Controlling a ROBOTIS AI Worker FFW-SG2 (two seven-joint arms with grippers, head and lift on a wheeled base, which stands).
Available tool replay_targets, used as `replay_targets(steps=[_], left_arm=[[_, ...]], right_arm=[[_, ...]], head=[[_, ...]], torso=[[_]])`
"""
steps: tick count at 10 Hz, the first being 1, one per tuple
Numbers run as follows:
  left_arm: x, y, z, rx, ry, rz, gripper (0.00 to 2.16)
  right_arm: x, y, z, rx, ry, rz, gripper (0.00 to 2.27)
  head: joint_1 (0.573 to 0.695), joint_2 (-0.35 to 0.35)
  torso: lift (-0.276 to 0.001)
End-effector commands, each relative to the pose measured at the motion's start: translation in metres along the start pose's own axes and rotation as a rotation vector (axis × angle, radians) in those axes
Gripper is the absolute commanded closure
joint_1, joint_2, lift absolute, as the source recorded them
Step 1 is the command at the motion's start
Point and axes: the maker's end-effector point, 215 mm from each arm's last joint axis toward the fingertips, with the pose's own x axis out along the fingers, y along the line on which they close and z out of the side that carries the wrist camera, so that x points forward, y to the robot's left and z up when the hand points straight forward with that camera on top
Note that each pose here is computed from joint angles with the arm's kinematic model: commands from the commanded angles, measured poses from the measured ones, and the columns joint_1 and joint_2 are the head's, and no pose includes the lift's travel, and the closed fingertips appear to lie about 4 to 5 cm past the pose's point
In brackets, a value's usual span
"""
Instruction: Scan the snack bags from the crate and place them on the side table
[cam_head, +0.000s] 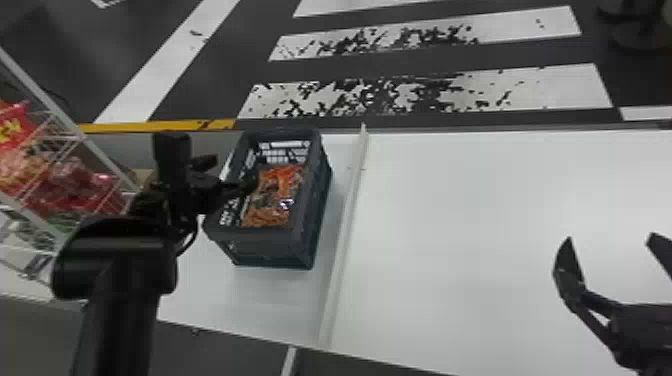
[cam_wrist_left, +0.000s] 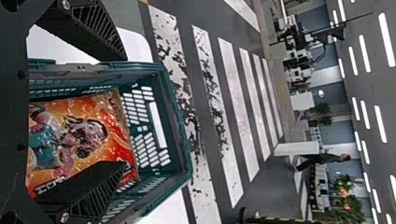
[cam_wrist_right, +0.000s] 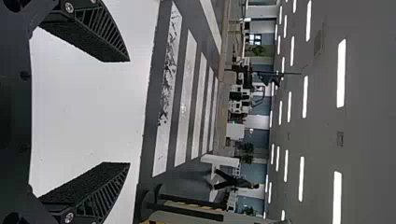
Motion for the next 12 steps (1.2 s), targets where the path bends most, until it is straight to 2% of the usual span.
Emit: replay_targets(steps=[1, 3, 6, 8, 10, 12], left_arm=[[0.018, -0.010, -0.015, 0.023, 0.054, -0.032, 0.08], [0.037, -0.029, -0.021, 0.061, 0.094, -0.091, 0.08], [0.062, -0.042, -0.041, 0.078, 0.171, -0.125, 0.08], [0.073, -0.046, -0.062, 0.079, 0.233, -0.147, 0.08], [0.080, -0.048, -0.071, 0.057, 0.265, -0.157, 0.08], [0.086, -0.059, -0.086, 0.048, 0.317, -0.201, 0.08]], right_arm=[[0.000, -0.001, 0.001, -0.002, -0.003, -0.001, 0.09], [0.000, 0.000, 0.003, 0.000, -0.006, -0.003, 0.09], [0.002, -0.002, 0.003, -0.003, -0.007, 0.001, 0.09], [0.005, -0.003, 0.000, -0.004, 0.000, 0.003, 0.09], [0.008, -0.003, -0.001, -0.006, 0.002, 0.004, 0.09], [0.012, -0.002, -0.003, -0.002, 0.005, 0.007, 0.09]], head=[[0.695, 0.305], [0.695, 0.291], [0.695, 0.265], [0.695, 0.258], [0.695, 0.254], [0.695, 0.254]], torso=[[-0.050], [-0.050], [-0.050], [-0.050], [-0.050], [-0.050]])
